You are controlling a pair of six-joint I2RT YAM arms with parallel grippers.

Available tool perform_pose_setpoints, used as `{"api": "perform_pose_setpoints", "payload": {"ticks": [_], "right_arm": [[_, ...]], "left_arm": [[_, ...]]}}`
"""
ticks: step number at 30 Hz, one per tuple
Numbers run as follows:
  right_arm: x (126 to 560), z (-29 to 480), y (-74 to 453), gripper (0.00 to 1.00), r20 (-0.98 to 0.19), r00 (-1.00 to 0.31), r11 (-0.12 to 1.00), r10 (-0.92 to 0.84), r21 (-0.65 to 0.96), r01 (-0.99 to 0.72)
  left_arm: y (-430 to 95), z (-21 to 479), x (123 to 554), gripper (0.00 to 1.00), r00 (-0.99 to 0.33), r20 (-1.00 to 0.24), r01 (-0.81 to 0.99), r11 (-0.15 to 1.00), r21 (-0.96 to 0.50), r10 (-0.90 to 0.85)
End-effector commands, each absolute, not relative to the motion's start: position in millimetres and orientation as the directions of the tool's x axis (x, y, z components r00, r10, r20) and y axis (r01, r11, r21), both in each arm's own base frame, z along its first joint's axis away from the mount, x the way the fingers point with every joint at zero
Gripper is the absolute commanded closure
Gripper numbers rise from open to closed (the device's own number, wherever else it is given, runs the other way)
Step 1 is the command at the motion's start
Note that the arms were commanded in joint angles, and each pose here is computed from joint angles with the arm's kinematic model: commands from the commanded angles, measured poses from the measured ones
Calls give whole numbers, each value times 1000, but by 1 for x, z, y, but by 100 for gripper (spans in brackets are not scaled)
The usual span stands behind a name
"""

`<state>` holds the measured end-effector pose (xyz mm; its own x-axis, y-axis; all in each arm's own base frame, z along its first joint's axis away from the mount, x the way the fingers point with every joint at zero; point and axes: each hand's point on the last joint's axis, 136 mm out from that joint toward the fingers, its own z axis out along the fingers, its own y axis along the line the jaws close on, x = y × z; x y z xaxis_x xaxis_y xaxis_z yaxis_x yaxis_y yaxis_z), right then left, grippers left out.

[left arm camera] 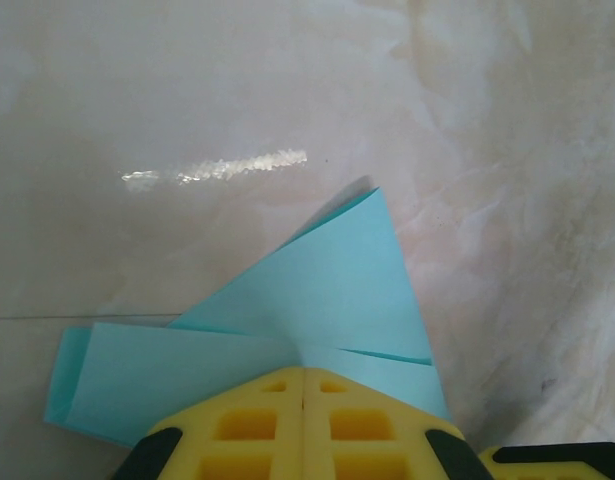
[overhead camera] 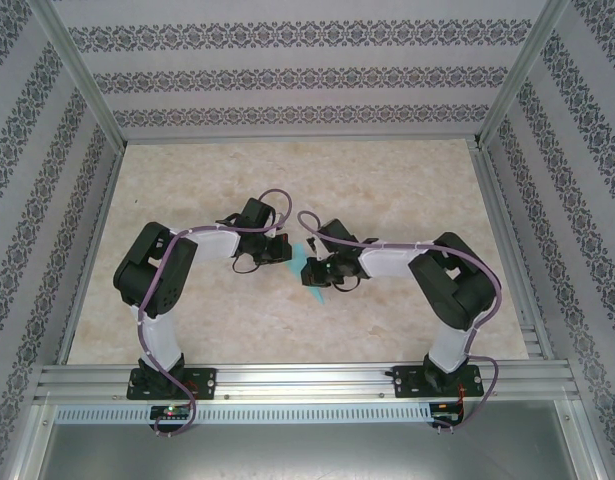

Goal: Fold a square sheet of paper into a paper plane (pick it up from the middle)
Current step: Fold the wing for the fifth time at the center of the table.

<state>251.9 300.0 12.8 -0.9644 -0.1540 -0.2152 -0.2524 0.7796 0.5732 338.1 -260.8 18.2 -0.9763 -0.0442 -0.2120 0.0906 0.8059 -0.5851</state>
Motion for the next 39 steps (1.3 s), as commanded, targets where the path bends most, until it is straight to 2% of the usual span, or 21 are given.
{"api": "perform_pose_setpoints", "payload": {"ticks": [1, 11, 15, 19, 22, 26, 31, 37, 39], "right_arm": [[212, -10, 268, 94, -103, -977, 820, -186, 531, -212], [161, -13, 231, 93, -48, -986, 839, -159, 520, -161], [169, 2, 229, 93, -106, -986, 837, -130, 521, -166], [198, 38, 232, 88, -238, -969, 835, -67, 519, -186], [226, 68, 221, 70, -352, -936, 854, 12, 491, -174], [260, 94, 192, 46, -454, -883, 883, 116, 455, -118], [291, 107, 155, 23, -542, -823, 931, 167, 363, -50], [305, 98, 125, 3, -570, -788, 935, 232, 355, 18], [305, 94, 120, 2, -571, -782, 931, 249, 365, 30]], "left_arm": [[-235, -21, 327, 100, -986, -160, 33, 895, -445, -43], [-235, -20, 329, 100, -986, -161, 32, 899, -437, -44], [-245, -12, 335, 100, -986, -164, 52, 884, -464, -29], [-257, 10, 346, 98, -982, -187, 76, 866, -494, -21], [-267, 36, 350, 91, -977, -214, 98, 854, -511, -16], [-273, 70, 349, 72, -969, -244, 101, 850, -517, -34], [-257, 89, 338, 59, -955, -288, 48, 931, -363, -63], [-255, 97, 317, 47, -941, -333, 4, 983, -182, -57], [-265, 96, 311, 44, -940, -337, 5, 988, -153, -47]]}}
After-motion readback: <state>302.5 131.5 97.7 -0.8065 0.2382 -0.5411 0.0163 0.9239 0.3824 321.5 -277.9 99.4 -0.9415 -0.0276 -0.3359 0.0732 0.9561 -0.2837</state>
